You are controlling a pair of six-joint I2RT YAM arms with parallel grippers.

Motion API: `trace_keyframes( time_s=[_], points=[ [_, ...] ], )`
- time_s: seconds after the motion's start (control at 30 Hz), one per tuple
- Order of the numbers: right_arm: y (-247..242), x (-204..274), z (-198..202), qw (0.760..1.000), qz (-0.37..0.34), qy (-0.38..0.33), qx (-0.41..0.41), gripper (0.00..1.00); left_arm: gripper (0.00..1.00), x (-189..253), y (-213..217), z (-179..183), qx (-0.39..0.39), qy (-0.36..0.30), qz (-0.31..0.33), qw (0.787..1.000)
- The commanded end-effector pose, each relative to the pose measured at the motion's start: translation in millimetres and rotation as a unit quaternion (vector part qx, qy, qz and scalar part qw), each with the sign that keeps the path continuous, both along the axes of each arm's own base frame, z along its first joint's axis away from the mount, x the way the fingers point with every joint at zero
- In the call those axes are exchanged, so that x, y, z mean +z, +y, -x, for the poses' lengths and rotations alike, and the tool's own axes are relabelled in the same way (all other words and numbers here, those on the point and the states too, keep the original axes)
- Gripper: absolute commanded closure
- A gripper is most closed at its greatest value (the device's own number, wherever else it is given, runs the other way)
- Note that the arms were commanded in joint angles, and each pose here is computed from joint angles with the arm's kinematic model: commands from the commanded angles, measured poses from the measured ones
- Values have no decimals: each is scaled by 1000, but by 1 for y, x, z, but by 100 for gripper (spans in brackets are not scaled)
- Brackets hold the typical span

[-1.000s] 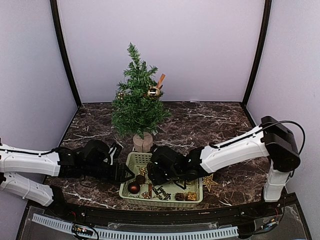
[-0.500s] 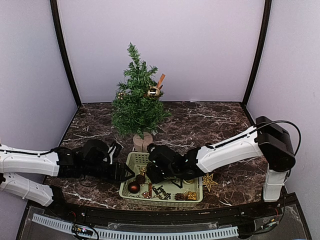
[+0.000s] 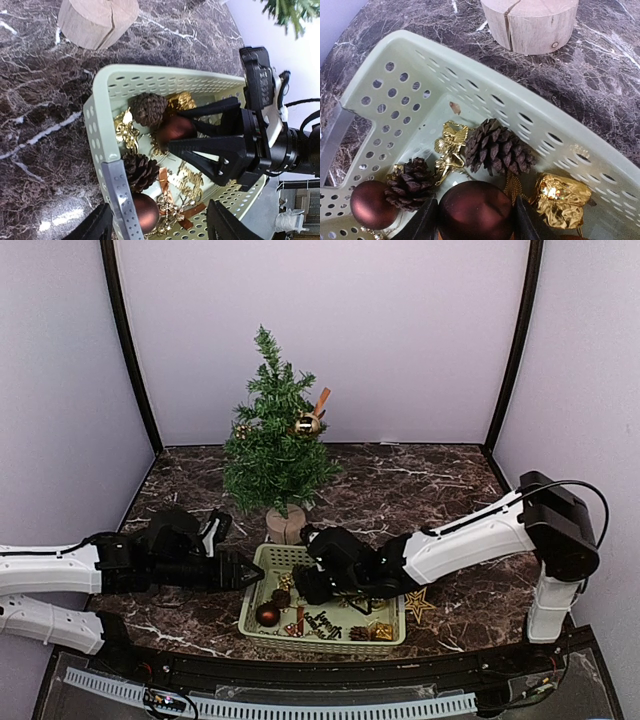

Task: Decorate the small christmas tree
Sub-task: Pick up the ornament ball from the bin, then pass from the right arm to the left

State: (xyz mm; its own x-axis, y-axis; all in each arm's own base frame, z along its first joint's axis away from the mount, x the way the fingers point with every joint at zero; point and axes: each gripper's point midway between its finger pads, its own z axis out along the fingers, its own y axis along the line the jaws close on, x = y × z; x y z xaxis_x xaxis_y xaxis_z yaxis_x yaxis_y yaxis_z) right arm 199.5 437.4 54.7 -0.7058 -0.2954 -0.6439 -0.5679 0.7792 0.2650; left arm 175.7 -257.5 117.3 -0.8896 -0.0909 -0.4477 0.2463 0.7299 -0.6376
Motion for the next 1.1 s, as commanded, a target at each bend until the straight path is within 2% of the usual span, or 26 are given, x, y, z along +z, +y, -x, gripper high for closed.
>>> trace_keyframes(
  time_s=[0.0, 0.1, 0.33, 0.47, 0.5, 0.63, 0.93, 1.07],
  points=[
    [-1, 46, 3, 998, -55, -1, 1, 53, 33, 8, 9, -3, 6, -5, 2, 1000],
    [-16, 68, 9, 998, -67, 3, 1, 52, 33, 21, 9, -6, -4, -16, 16, 1000],
    [-45, 129, 30, 989, -139, 12, 50, 51, 33, 78, -4, -12, -66, -99, 68, 991],
    [-56, 169, 36, 977, -199, 11, 78, 50, 32, 124, -23, -2, -131, -143, 138, 971],
    [-57, 179, 36, 974, -212, 9, 82, 50, 32, 141, -29, 4, -156, -158, 164, 961],
    [-59, 215, 39, 959, -262, 3, 107, 49, 32, 168, -42, 14, -209, -188, 212, 936],
    [-51, 258, 42, 928, -348, -1, 130, 48, 32, 180, -59, 16, -253, -213, 249, 911],
    [-43, 274, 35, 919, -373, -18, 128, 48, 32, 171, -60, 9, -242, -226, 236, 913]
  ],
)
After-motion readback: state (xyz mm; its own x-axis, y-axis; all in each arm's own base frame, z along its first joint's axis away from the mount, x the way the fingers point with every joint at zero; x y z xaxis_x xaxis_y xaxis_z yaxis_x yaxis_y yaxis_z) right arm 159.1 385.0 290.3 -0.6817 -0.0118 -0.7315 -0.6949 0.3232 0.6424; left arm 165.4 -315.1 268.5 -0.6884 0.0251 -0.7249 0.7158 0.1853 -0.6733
